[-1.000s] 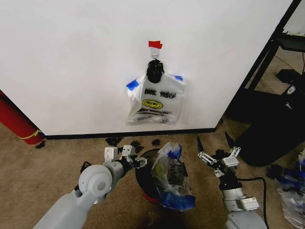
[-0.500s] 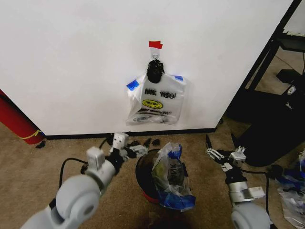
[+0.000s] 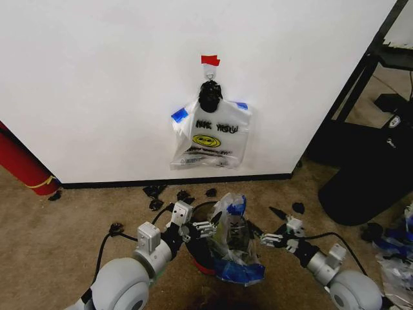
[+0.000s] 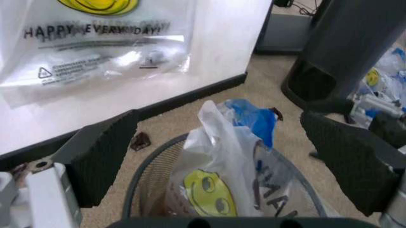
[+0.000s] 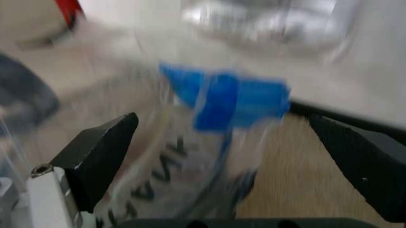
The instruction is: Pick up the garbage bag from the wall and place it over the trash bin.
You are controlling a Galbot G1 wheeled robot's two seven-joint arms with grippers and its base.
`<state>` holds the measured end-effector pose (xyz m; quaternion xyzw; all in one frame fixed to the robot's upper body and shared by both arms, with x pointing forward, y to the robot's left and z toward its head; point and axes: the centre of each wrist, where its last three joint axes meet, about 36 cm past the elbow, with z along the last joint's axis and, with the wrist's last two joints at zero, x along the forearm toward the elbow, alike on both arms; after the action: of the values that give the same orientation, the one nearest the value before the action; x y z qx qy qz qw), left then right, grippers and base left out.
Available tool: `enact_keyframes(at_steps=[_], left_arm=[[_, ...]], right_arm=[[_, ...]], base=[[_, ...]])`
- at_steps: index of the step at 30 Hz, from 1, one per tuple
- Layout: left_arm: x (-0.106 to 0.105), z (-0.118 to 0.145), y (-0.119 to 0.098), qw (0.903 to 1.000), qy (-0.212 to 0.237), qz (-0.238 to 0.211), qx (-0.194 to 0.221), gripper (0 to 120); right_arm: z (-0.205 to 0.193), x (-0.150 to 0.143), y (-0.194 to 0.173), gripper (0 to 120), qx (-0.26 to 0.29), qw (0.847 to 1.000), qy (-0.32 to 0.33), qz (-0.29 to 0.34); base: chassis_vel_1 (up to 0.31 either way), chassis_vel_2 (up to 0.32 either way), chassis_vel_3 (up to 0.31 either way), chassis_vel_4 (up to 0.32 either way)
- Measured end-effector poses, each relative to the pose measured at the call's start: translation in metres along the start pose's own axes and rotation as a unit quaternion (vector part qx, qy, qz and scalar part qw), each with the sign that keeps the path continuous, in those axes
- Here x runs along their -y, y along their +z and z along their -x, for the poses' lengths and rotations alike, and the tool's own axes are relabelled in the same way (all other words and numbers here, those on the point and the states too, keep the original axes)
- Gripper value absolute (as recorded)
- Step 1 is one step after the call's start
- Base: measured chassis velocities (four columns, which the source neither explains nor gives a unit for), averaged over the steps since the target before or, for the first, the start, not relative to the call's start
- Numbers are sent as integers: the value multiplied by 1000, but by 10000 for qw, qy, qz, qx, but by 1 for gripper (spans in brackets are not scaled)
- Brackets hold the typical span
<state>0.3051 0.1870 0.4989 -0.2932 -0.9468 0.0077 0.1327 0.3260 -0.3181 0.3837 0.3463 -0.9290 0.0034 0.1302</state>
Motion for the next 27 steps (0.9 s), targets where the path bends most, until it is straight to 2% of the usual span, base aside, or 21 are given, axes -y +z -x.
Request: enact_keyframes(at_steps=[2, 6, 11, 17, 20, 27], left_arm=[[-2, 0, -1, 10000, -43, -2, 7, 100], [-3, 0, -1, 10000, -83, -9, -9, 100], [-3, 0, -1, 9999, -102, -19, -22, 100], [-5, 0, -1, 9999, -130, 13, -38, 100], [-6, -1, -1, 9998, -210, 16, -57, 100], [-7, -1, 0, 9997, -245, 18, -58, 100]], right_arm=[[5, -3, -7, 100, -387, 9992, 105, 89], [23, -10, -10, 100, -800, 9949, 397, 463], [44, -12, -11, 100, -1055, 9900, 302, 890], [59, -15, -17, 100, -1296, 9846, 349, 1117], [78, -14, -18, 100, -1479, 9779, 447, 1406], [86, -13, -15, 100, -1640, 9721, 509, 1597]], base=[[0, 0, 0, 0], [0, 0, 0, 0], [0, 0, 0, 0], [0, 0, 0, 0], [0, 0, 0, 0], [0, 0, 0, 0]])
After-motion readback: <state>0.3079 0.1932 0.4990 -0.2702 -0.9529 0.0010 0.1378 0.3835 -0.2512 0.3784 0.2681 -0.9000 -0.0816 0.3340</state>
